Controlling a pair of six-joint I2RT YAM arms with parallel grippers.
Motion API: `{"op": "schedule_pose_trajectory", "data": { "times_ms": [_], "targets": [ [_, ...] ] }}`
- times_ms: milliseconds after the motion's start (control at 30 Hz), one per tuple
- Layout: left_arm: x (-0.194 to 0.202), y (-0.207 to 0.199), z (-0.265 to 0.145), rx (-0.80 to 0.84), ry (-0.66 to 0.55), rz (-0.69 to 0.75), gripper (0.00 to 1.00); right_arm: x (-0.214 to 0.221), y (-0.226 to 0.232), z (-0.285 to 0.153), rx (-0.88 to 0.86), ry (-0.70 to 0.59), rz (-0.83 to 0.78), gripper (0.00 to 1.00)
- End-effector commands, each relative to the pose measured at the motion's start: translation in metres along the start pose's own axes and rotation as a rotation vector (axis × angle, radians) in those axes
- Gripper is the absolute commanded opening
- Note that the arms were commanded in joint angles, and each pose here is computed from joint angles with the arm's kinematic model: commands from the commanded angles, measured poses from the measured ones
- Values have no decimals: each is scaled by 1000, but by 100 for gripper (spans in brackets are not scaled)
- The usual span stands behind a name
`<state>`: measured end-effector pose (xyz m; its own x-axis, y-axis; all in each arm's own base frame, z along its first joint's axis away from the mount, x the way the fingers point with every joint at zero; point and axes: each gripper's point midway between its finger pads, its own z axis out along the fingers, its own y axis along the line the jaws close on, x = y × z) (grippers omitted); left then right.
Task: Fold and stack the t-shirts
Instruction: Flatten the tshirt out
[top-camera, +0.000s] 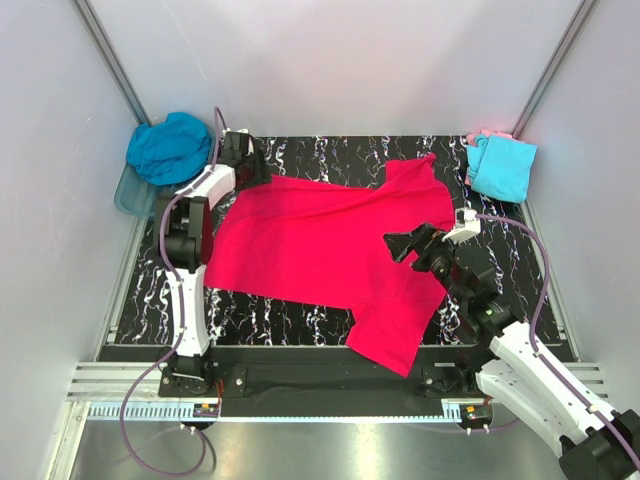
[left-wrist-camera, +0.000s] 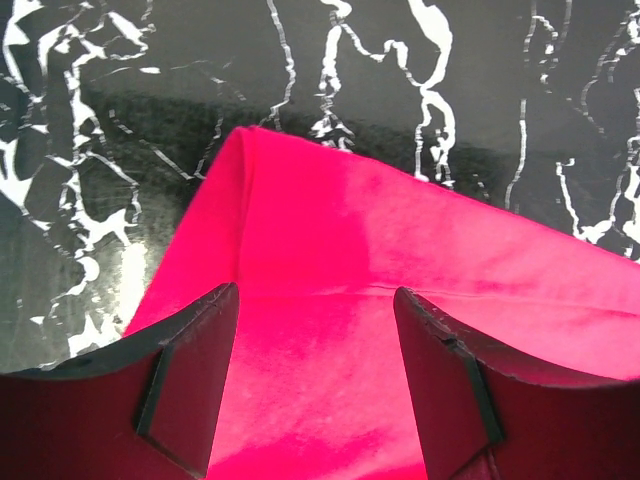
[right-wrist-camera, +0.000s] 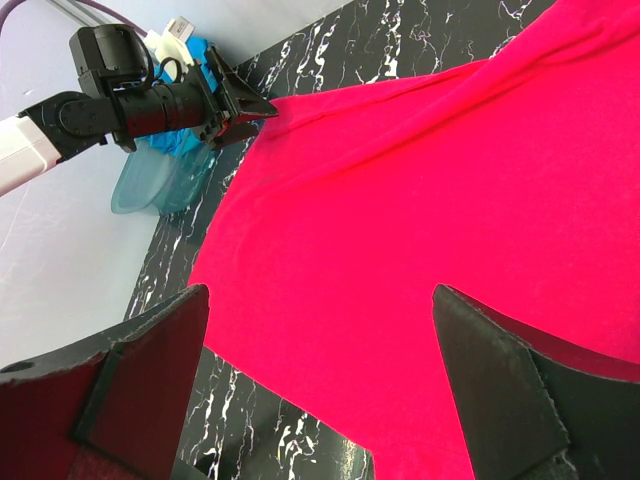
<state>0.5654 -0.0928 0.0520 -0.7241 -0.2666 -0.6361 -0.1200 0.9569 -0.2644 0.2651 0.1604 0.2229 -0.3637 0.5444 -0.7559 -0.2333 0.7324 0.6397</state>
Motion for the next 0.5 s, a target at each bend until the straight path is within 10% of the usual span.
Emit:
{"op": "schedule_pose_trajectory", "data": {
  "times_ms": [0, 467],
  "targets": [
    [-17, 5, -6, -10, -43, 11, 68, -7, 6, 1, -19, -31, -3, 100],
    [-15, 5, -3, 11, -31, 5, 68, -11, 7, -2, -23, -48, -3, 100]
  ]
}}
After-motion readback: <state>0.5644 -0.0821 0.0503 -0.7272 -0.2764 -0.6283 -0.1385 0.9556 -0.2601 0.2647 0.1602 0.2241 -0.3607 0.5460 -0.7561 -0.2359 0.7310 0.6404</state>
